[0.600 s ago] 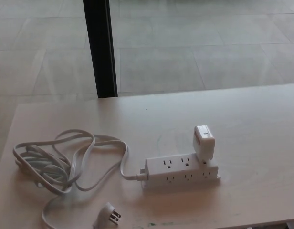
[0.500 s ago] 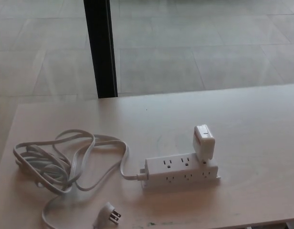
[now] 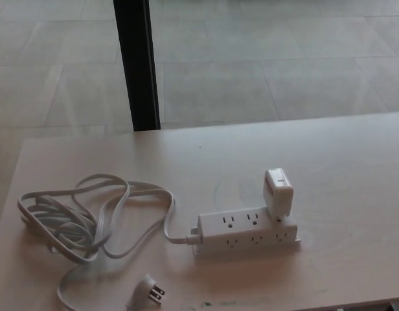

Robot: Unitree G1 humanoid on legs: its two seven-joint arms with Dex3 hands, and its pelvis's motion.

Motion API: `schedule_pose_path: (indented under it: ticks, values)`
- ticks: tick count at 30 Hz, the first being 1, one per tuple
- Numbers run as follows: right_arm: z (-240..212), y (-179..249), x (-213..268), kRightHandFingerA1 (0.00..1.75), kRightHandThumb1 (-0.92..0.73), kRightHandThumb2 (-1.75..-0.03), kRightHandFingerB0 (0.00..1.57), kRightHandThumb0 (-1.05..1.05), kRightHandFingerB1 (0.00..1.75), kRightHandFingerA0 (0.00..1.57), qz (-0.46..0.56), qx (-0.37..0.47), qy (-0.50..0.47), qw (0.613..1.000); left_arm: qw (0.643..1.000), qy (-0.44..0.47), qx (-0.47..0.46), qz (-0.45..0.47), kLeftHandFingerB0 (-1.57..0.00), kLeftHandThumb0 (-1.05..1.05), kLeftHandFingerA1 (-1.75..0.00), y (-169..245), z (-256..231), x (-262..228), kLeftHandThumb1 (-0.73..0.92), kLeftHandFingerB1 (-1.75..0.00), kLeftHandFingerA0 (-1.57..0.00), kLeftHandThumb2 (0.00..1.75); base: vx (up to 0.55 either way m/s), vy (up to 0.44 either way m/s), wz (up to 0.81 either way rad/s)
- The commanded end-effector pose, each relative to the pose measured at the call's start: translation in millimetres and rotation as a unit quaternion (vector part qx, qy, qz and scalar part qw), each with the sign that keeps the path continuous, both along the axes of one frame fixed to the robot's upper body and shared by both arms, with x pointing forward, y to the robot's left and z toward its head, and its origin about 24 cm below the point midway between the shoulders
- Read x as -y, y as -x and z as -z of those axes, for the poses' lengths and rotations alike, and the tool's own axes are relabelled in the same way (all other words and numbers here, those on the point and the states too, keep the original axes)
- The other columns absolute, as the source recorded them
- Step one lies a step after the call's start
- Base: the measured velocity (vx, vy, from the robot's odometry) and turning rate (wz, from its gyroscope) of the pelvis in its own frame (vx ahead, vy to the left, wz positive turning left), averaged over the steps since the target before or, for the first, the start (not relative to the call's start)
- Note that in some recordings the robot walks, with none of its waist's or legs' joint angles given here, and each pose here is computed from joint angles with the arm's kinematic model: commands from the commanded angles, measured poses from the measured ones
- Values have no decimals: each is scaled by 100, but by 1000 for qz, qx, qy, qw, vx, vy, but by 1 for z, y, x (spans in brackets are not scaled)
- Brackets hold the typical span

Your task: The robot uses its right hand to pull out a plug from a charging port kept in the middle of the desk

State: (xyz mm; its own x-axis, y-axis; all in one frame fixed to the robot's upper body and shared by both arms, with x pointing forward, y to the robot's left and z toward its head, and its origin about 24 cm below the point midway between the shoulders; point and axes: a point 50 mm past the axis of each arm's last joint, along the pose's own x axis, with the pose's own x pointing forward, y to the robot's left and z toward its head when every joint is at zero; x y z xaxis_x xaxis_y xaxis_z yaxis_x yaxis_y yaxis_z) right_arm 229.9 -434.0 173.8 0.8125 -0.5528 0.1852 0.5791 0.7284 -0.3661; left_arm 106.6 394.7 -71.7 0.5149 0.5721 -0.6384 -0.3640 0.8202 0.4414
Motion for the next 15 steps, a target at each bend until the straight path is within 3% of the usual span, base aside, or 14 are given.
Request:
schedule_pose_path:
  ticks: [1, 5, 11, 12, 13, 14, 15]
  values:
    - [-55, -51, -62, 59, -52, -57, 34, -70, 33, 81, -149, -19, 31, 988, 1000, -24, 4, 9, -62, -57, -70, -1, -9, -9, 57, -49, -73, 57, 0, 0, 0]
    - [-65, -73, -110, 56, -52, -57, 34, -74, 32, 80, -231, -25, 46, 972, 1000, -23, 4, 9, -63, -56, -68, -2, -10, -10, 57, -49, -72, 57, 0, 0, 0]
    - [-62, -93, -163, 70, -50, -56, 33, -73, 31, 80, -317, -57, 47, 945, 1000, -24, 7, 12, -68, -59, -66, -2, -10, -9, 57, -51, -69, 58, 0, 0, 0]
    - [-60, -98, -179, 81, -40, -80, 23, -75, 42, 74, -341, -77, 64, 935, 1000, -21, 13, 13, -70, -58, -78, -2, -11, -10, 57, -53, -74, 58, 0, 0, 0]
    - [-58, -100, -186, 86, -49, -57, 31, -75, 31, 74, -346, -86, 70, 931, 1000, -24, 11, 13, -68, -59, -79, -3, -11, -10, 57, -53, -74, 58, 0, 0, 0]
    - [-55, -102, -196, 89, -51, -56, 34, -70, 33, 75, -353, -104, 114, 923, 1000, -24, 10, 11, -65, -57, -75, -3, -11, -10, 58, -51, -71, 57, 0, 0, 0]
    - [-52, -104, -201, 92, -41, -86, 25, -71, 46, 84, -358, -116, 146, 915, 1000, -24, 9, 11, -66, -58, -80, -2, -11, -10, 58, -52, -72, 58, 0, 0, 0]
